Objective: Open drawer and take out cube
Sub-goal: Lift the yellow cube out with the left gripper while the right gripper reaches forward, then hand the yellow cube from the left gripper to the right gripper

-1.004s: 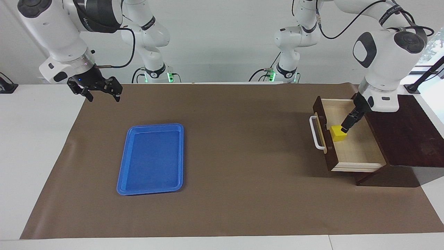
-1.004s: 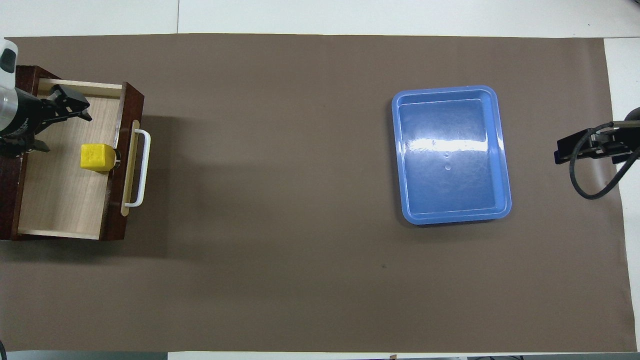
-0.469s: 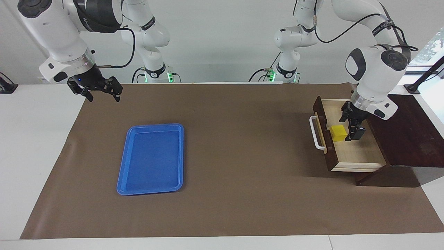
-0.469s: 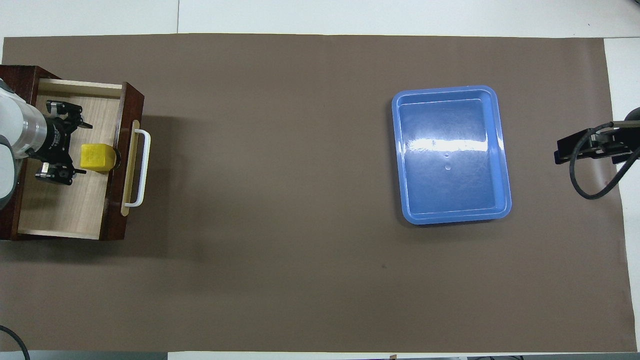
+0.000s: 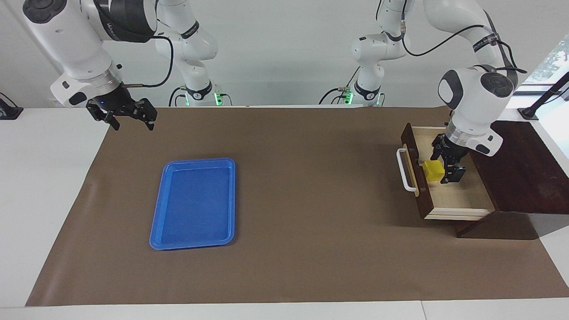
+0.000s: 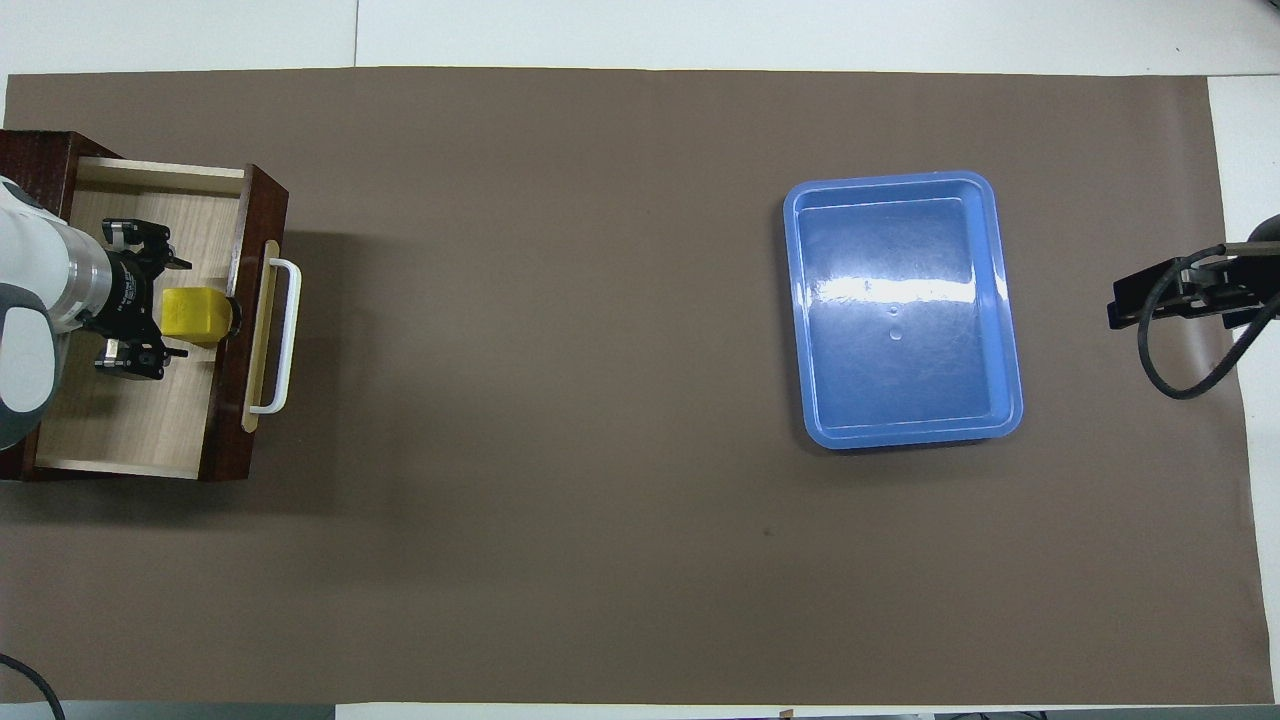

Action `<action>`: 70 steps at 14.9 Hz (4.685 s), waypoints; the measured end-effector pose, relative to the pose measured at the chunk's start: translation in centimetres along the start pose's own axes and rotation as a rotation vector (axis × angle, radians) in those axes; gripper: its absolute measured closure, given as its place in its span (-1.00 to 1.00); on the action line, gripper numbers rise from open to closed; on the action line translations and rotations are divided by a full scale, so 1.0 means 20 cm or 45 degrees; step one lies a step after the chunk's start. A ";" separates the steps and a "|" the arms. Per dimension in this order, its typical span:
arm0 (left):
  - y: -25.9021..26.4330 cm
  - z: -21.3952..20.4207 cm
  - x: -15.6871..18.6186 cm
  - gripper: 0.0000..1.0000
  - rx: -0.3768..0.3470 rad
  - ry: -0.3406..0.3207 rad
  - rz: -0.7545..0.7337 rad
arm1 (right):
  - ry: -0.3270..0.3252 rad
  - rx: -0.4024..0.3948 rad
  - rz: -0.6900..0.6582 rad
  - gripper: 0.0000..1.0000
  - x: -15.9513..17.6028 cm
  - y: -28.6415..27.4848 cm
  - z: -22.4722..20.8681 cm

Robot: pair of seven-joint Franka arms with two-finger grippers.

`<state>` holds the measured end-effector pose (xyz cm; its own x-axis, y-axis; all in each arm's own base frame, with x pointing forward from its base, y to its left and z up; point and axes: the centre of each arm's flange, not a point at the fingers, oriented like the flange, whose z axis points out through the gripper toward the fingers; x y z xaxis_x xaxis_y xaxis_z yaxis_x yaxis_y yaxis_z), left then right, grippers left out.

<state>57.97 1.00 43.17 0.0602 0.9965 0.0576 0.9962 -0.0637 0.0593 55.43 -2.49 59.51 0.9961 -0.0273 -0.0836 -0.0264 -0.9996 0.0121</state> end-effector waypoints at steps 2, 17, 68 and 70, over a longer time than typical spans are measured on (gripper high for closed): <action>0.00 0.00 0.00 -0.26 0.000 0.000 -0.011 | 0.000 0.000 0.000 -1.00 0.00 0.00 0.00; -0.06 -0.99 -1.23 -0.10 -0.024 -0.150 0.584 | -0.087 0.122 0.441 -1.00 -0.02 -0.08 0.19; -0.31 -0.44 -2.46 -0.10 0.049 -0.123 -0.249 | -0.951 0.704 1.439 -1.00 0.10 -1.29 0.98; -0.31 -0.44 -2.46 -0.10 0.047 -0.125 -0.249 | -0.947 0.709 1.441 -1.00 0.11 -1.27 0.98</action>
<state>48.28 -48.14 48.77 -0.1306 0.9903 -0.0484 0.9910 0.1318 0.0231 56.61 22.72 39.56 0.1549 -0.6095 -0.7775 -0.9486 -0.3116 0.0553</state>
